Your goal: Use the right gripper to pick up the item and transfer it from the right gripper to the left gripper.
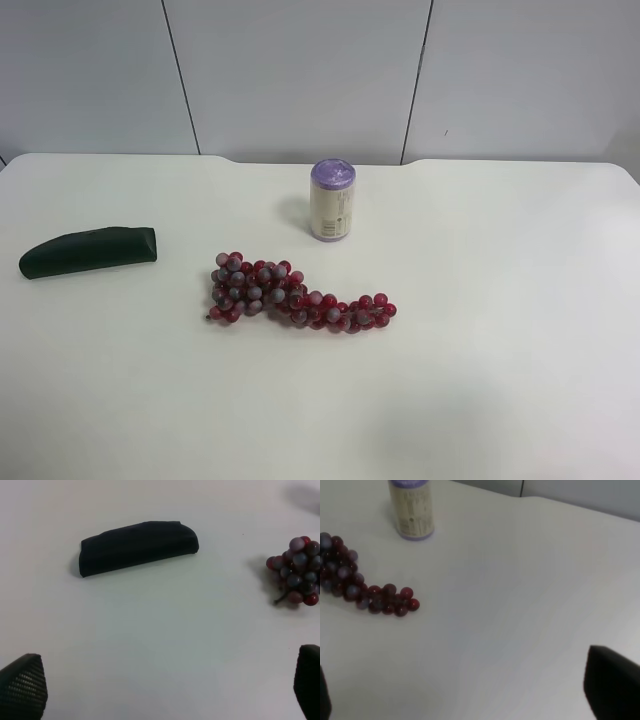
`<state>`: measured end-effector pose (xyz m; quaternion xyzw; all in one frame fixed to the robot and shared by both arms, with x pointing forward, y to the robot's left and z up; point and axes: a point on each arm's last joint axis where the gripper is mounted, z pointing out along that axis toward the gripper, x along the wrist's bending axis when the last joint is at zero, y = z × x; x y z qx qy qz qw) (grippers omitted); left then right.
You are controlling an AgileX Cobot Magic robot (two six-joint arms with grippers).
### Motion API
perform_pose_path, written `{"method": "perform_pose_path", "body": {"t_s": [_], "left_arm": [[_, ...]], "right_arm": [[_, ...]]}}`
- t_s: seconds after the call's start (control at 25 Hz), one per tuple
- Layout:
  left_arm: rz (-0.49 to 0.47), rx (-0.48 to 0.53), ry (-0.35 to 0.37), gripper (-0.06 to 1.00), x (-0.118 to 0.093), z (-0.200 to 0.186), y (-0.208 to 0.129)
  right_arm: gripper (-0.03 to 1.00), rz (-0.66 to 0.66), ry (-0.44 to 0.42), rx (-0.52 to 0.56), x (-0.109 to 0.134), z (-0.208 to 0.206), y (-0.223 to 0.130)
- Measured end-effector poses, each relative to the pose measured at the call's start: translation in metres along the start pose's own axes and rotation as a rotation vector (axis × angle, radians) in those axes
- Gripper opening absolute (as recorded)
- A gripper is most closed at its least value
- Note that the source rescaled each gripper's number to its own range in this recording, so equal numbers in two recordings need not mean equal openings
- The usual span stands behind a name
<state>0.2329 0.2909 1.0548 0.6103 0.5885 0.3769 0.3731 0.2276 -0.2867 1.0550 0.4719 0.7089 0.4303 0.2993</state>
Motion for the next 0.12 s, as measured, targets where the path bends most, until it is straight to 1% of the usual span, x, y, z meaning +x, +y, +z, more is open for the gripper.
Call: {"method": "perform_pose_path", "body": {"t_s": [0.12], "left_arm": [[0.0,0.0,0.0,1.0,0.0,0.0,0.0]], "right_arm": [[1.0,0.0,0.0,0.0,0.0,0.0,0.0]]}}
